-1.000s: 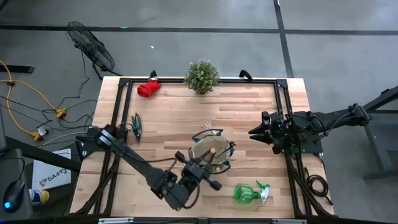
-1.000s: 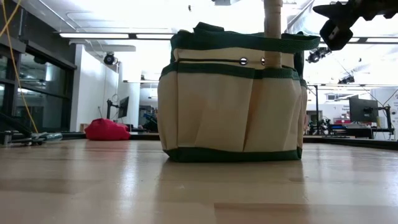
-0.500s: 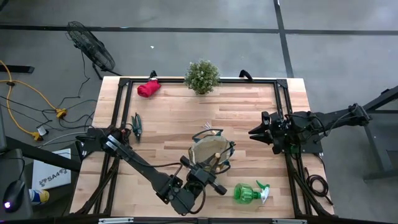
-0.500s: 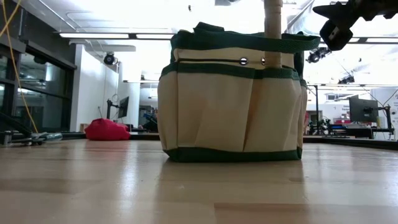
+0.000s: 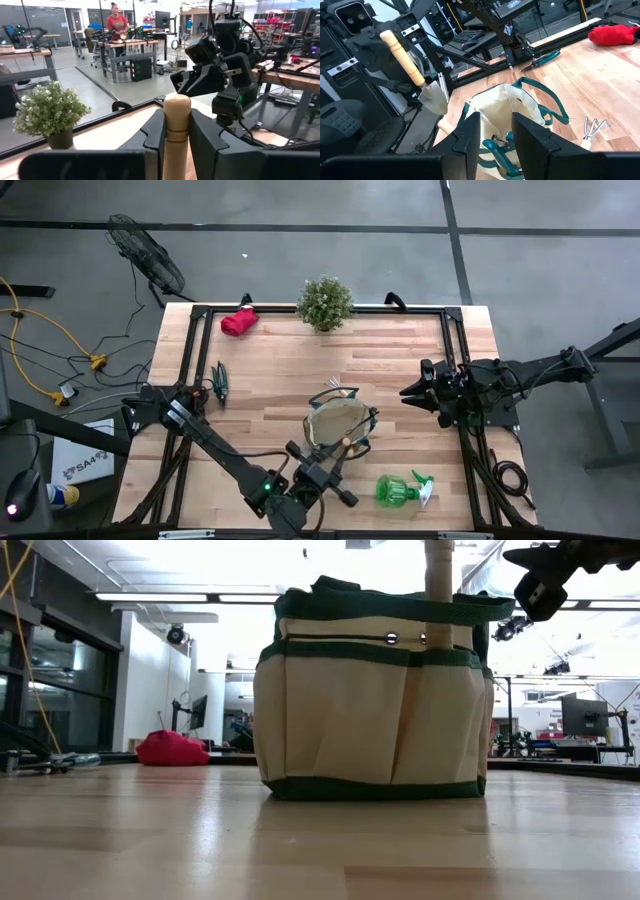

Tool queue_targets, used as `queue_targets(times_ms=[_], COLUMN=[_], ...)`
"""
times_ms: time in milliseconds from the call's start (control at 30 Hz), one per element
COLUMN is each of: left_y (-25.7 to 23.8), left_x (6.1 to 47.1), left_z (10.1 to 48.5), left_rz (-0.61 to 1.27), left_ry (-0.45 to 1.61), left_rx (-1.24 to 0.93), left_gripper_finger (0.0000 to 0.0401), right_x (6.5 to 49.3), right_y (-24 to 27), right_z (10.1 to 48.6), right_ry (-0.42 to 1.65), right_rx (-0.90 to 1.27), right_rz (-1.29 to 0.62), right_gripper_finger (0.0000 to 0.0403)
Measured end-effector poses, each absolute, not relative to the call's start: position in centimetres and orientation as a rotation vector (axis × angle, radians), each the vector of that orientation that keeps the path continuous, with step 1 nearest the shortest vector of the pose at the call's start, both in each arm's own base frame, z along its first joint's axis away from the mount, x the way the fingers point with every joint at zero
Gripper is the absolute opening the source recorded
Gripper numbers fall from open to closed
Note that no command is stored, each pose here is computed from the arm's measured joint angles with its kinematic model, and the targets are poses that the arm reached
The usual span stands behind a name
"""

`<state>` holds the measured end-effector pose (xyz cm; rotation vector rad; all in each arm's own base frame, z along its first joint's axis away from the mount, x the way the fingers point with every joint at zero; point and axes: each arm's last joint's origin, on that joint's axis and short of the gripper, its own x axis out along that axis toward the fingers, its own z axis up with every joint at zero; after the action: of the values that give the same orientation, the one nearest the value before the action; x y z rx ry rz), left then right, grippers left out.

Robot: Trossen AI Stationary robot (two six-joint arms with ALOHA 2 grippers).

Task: Pick & Place Garden tools in Gardening bag
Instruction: Put the brown trowel into the brown gardening bag

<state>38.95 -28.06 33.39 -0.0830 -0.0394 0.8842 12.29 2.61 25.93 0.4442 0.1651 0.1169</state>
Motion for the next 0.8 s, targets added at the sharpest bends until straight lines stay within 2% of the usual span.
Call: queue_targets(times_ms=[467,800], left_y=[-28.1,-28.5], left_x=[38.8,40.2], left_z=[31.4,28.2], left_rz=[0.866,0.894], left_ry=[-0.018,-0.016], left_rx=[-0.048,-0.035], left_gripper_finger=[0.0053,0.0053], right_x=[12.3,12.3], right_y=[2.6,2.6], right_z=[25.9,25.9], right_ry=[0.165,0.166], right_rx=[0.444,0.444], right_rz=[0.117,0.117], right_gripper_finger=[0.0103,0.0103])
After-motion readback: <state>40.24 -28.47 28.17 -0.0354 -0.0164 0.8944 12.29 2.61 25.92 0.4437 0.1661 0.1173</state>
